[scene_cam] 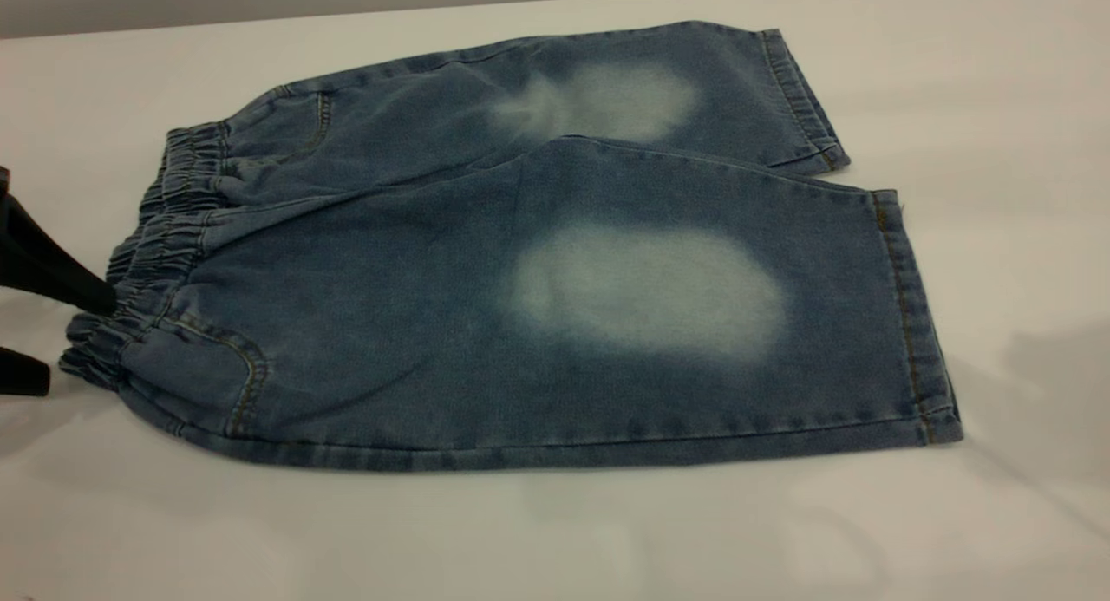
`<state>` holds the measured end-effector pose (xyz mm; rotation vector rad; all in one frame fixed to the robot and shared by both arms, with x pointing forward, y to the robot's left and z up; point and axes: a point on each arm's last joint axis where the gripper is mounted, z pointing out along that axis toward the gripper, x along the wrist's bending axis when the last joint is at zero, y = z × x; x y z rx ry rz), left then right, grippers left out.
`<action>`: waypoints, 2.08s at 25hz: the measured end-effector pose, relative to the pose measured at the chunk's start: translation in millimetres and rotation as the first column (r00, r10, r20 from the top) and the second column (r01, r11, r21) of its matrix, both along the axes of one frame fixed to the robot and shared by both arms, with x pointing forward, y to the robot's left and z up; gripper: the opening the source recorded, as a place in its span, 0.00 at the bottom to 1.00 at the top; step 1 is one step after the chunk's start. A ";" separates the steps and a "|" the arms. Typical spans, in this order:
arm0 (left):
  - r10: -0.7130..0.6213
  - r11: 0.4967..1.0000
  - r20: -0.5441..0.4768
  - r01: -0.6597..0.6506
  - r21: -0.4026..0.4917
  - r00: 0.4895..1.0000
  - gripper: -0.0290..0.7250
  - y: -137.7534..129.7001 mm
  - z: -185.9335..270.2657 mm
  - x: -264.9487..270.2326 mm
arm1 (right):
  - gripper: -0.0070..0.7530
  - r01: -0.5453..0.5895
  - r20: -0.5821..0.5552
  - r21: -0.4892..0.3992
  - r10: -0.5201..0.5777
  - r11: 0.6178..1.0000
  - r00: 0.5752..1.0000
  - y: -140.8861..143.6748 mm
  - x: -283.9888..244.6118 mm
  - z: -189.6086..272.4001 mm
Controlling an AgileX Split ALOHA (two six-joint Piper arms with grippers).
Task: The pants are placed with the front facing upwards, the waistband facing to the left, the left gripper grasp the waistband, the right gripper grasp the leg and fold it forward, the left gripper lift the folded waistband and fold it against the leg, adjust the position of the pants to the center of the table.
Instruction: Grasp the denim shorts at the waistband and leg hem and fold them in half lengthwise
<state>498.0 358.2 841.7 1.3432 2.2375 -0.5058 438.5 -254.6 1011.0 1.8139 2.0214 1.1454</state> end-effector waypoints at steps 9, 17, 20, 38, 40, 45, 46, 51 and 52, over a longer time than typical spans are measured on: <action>0.011 1.000 -0.016 -0.011 -0.018 1.000 0.75 2.8 -4.1 8.1 | 0.52 -0.001 -0.001 0.000 0.001 1.000 1.000 0.1 -0.1 0.0; 0.006 1.000 -0.068 -0.006 0.008 0.998 0.75 5.3 -11.5 5.4 | 0.52 -0.001 -0.001 0.000 0.001 1.000 1.000 0.1 -0.1 0.0; 0.027 1.000 -0.071 -0.027 0.009 0.997 0.75 7.3 -16.5 10.0 | 0.52 -0.001 -0.001 0.000 0.001 1.000 1.000 0.1 -0.1 0.0; 0.062 0.998 -0.049 -0.061 0.022 0.997 0.71 9.9 -17.4 16.2 | 0.52 -0.002 -0.002 0.001 0.002 1.000 1.000 0.2 -0.2 -0.1; 0.069 0.997 -0.053 -0.068 0.021 0.996 0.71 9.9 -17.4 16.3 | 0.52 -0.002 -0.002 0.001 0.002 1.000 1.000 0.2 -0.2 -0.1; 0.132 0.991 -0.059 -0.134 -0.026 0.990 0.70 7.6 -15.2 19.3 | 0.52 0.003 -0.003 0.011 -0.003 1.000 1.000 0.5 -0.1 0.3; 0.131 0.990 -0.060 -0.133 -0.035 0.990 0.70 6.9 -14.7 19.2 | 0.52 0.003 -0.003 0.011 -0.003 1.000 1.000 0.5 -0.1 0.3; 0.123 0.985 -0.118 -0.136 -0.105 0.985 0.70 1.3 -19.1 15.7 | 0.52 0.003 -0.003 0.011 -0.003 1.000 1.000 0.5 -0.1 0.3; 0.112 0.986 -0.131 -0.127 -0.109 0.985 0.70 0.7 -22.4 14.2 | 0.52 0.003 -0.003 0.011 -0.003 1.000 1.000 0.5 -0.1 0.3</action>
